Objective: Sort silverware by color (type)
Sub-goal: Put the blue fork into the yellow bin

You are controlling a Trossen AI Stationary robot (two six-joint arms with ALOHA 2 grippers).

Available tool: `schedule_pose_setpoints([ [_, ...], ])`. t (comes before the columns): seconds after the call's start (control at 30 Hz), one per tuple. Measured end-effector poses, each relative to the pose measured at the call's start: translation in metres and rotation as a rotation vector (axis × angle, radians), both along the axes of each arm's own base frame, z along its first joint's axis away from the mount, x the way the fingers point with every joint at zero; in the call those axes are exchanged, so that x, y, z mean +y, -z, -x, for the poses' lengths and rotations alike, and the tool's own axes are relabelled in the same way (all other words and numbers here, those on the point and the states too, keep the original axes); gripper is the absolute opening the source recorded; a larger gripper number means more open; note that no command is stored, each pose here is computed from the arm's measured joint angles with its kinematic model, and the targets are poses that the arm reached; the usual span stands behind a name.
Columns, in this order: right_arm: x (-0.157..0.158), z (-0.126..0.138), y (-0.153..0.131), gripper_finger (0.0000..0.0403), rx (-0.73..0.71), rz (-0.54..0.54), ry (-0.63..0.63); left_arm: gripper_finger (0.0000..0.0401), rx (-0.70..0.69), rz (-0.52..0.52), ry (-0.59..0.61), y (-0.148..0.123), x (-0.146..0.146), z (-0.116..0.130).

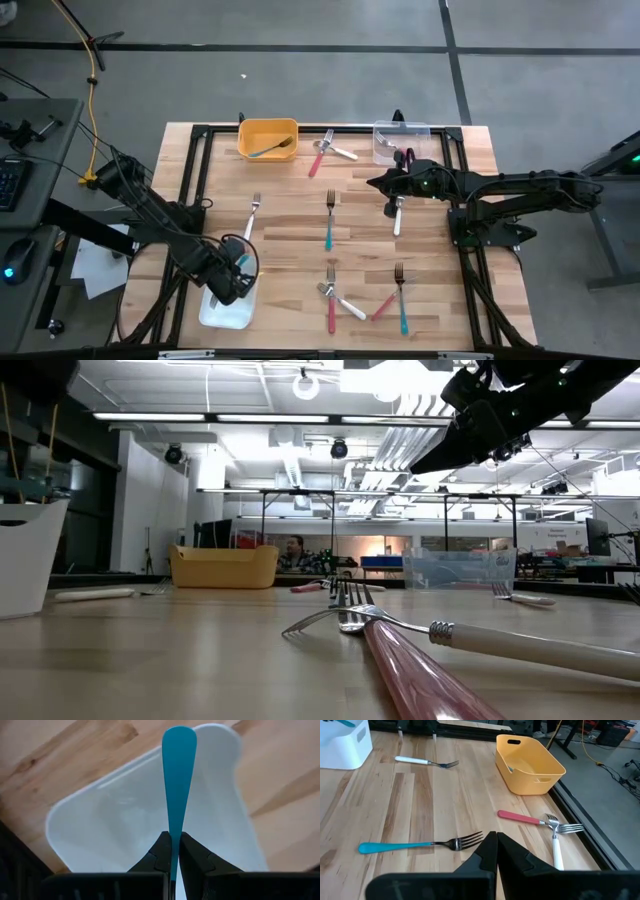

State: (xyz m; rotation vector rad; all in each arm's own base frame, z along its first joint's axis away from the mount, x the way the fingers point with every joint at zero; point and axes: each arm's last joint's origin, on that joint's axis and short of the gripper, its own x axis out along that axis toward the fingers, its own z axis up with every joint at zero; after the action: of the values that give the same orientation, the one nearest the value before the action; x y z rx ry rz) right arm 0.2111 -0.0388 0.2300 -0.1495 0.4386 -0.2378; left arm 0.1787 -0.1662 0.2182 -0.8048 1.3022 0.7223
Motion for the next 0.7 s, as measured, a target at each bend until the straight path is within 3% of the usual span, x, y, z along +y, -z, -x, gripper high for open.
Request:
schedule_pose_setpoints([
  [0.7, 0.000, 0.001, 0.002, 0.0000, 0.018, -0.003, 0.000, 0.0010, 0.032, 0.027, 0.208, 0.025, -0.011, -0.010],
])
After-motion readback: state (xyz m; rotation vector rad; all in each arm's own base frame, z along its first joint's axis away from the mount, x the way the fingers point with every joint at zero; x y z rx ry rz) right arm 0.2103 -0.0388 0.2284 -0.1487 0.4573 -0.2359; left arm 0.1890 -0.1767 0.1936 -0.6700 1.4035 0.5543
